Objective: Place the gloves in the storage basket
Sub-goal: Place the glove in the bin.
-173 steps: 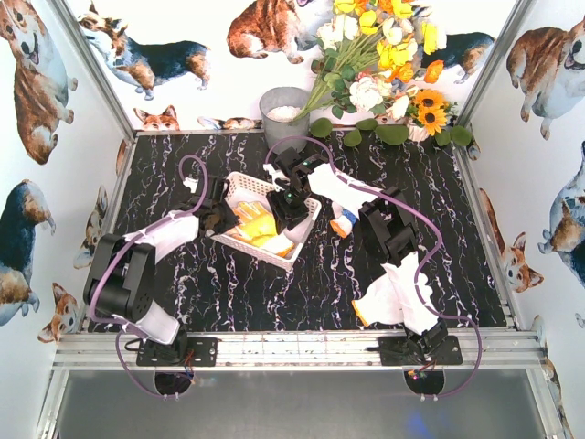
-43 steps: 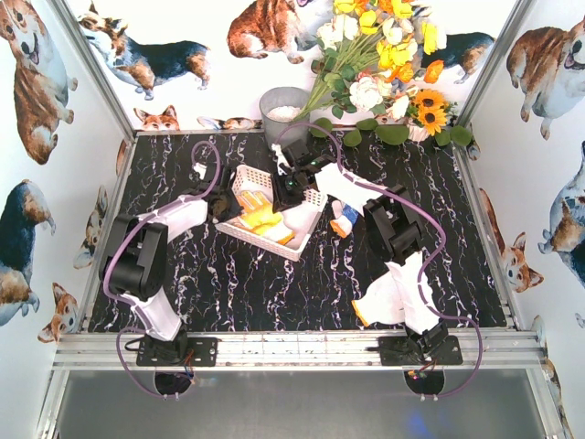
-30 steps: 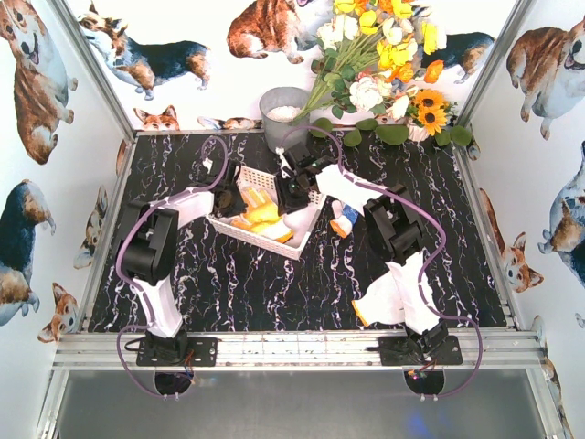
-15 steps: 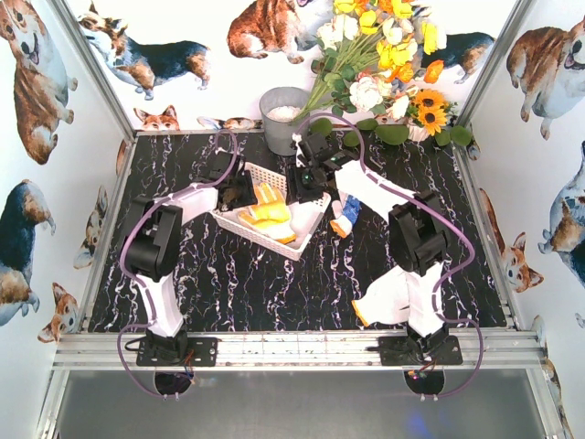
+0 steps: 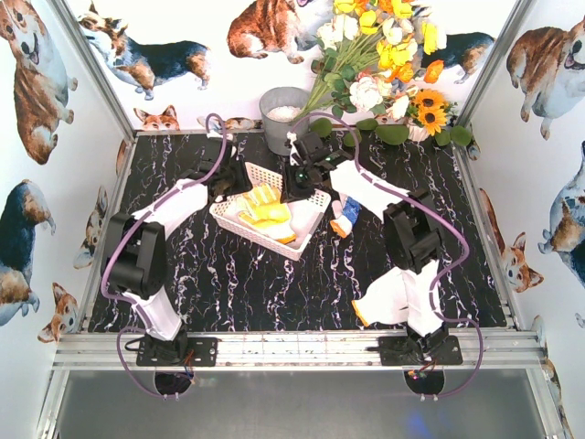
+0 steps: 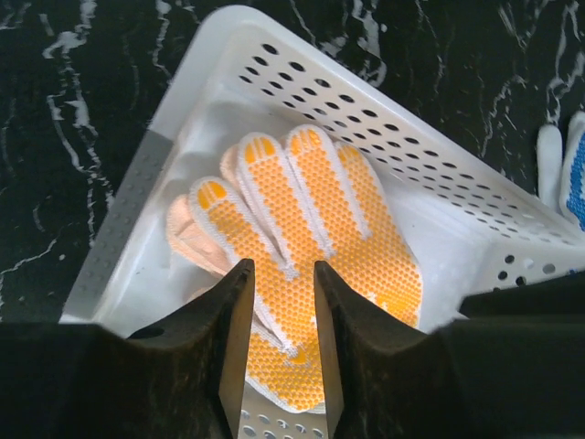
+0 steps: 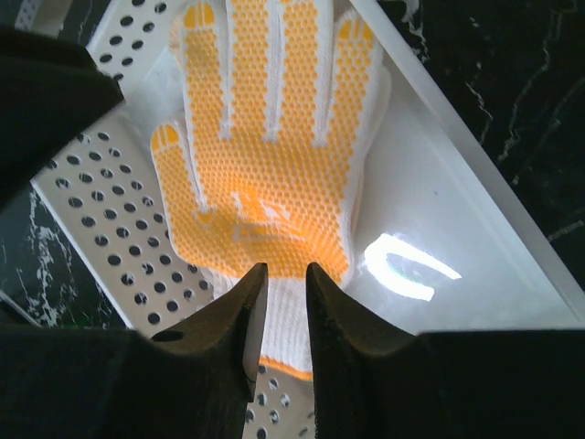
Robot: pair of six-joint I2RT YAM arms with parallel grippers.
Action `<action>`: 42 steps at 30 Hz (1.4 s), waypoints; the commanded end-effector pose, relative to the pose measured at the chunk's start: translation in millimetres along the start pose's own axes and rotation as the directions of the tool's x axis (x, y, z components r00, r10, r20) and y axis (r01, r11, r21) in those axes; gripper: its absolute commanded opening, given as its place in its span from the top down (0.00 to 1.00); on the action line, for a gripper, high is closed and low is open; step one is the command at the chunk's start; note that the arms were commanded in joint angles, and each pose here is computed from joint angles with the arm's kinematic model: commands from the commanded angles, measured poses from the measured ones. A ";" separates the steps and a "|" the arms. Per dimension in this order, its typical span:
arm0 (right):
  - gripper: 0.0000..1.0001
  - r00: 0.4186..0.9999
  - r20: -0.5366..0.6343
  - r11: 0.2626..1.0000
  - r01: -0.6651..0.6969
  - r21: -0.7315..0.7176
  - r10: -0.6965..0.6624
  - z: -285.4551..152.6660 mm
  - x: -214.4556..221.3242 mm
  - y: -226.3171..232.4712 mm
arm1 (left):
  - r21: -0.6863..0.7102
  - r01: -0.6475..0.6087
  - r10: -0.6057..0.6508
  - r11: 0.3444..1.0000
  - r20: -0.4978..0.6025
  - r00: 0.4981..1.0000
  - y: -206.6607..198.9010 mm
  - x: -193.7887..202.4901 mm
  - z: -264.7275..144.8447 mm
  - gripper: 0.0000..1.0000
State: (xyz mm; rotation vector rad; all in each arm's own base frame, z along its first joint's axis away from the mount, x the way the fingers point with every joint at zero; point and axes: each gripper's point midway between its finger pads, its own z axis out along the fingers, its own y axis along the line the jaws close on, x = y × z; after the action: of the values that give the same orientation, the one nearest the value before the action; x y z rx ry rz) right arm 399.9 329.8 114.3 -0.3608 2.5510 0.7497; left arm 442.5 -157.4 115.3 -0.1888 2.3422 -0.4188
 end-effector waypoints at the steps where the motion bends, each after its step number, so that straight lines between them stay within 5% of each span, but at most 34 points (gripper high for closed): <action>1: 0.77 0.995 0.095 0.998 0.021 -0.060 -0.015 9.8 -30.6 21.5 | 0.118 0.049 -0.043 0.992 -0.052 0.998 -22.7 13.5 11.0 0.76; 8: 0.87 0.991 0.127 0.999 0.032 0.017 -0.034 39.6 -32.9 2.2 | 0.168 0.118 -0.094 0.979 -0.144 0.985 -22.3 52.4 32.0 0.82; 13: 0.87 0.993 0.106 0.998 0.041 0.045 -0.046 56.0 -23.5 -6.0 | -0.027 0.105 -0.108 0.994 -0.201 0.974 18.8 81.8 36.8 0.84; 17: 0.85 0.993 0.108 0.998 0.051 0.034 -0.054 52.0 -24.0 -1.1 | -0.053 0.099 -0.108 0.994 -0.222 0.969 28.5 96.4 37.6 0.81; 29: 0.64 0.984 0.161 0.997 0.071 0.015 -0.072 -10.4 -36.0 18.5 | -0.018 0.111 -0.112 0.994 -0.043 0.993 0.7 19.1 2.5 0.56; 42: 0.53 0.984 0.169 0.998 0.039 0.052 -0.048 -53.5 -48.3 -29.2 | -0.103 0.191 -0.186 0.976 0.054 0.981 17.2 14.1 -82.6 0.39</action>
State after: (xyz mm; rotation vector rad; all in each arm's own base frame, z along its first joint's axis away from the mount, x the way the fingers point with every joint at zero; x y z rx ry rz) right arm 423.6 308.9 142.2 -0.3406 2.4279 0.6897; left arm 399.1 -141.7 156.3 -0.3983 2.2877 -0.4445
